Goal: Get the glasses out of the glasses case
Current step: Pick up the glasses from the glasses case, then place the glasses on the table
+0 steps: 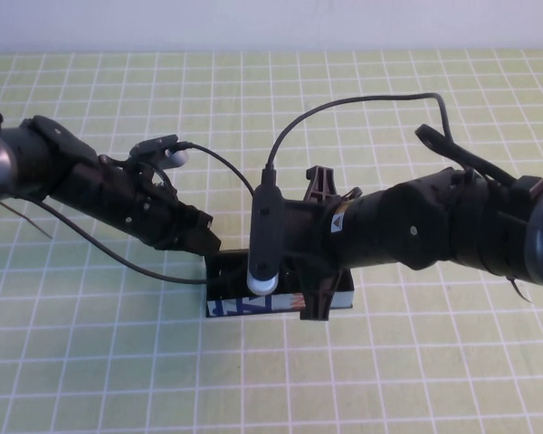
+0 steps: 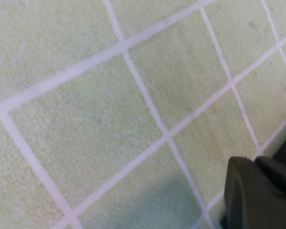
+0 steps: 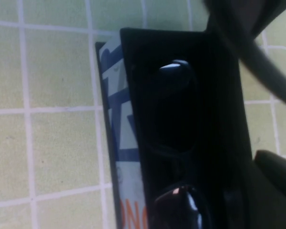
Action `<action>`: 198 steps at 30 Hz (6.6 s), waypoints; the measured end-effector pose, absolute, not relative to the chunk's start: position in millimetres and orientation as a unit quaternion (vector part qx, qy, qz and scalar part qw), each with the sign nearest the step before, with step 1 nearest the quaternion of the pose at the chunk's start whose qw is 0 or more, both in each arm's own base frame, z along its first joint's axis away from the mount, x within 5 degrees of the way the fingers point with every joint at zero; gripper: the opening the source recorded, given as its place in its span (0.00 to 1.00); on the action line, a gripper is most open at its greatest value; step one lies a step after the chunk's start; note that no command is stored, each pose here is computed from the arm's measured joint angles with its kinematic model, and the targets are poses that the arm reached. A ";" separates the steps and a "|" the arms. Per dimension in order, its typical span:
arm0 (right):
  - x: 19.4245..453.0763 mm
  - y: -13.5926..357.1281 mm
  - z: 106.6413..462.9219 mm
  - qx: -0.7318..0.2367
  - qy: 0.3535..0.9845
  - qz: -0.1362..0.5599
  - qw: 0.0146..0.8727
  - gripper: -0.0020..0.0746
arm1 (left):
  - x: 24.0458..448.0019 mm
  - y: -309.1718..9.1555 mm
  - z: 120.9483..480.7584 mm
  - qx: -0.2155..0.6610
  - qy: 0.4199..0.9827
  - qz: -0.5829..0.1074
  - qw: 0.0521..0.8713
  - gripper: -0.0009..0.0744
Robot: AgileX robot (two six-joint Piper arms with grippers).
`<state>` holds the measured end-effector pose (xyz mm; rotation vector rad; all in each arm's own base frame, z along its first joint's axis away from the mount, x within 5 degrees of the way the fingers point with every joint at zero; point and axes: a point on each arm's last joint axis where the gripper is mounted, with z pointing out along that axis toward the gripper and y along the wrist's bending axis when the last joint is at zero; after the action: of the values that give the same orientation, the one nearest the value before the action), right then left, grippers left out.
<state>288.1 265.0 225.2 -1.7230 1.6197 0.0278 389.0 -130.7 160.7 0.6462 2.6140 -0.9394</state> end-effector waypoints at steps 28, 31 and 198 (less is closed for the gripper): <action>288.8 265.8 229.1 -0.659 0.641 0.018 0.393 0.02 | 306.4 -107.0 182.4 0.408 0.766 -0.401 0.295 0.01; 288.6 266.0 229.2 -0.656 0.644 0.021 0.393 0.02 | 313.6 -107.0 170.9 0.390 0.774 -0.397 0.303 0.01; 309.5 199.7 331.1 -0.378 0.879 0.108 0.268 0.09 | 305.6 -101.2 268.2 0.334 0.789 -0.359 0.370 0.01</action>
<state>309.5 199.7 331.1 -1.0194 2.3723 0.2918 305.6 -101.2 268.2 0.8562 2.0248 -0.9209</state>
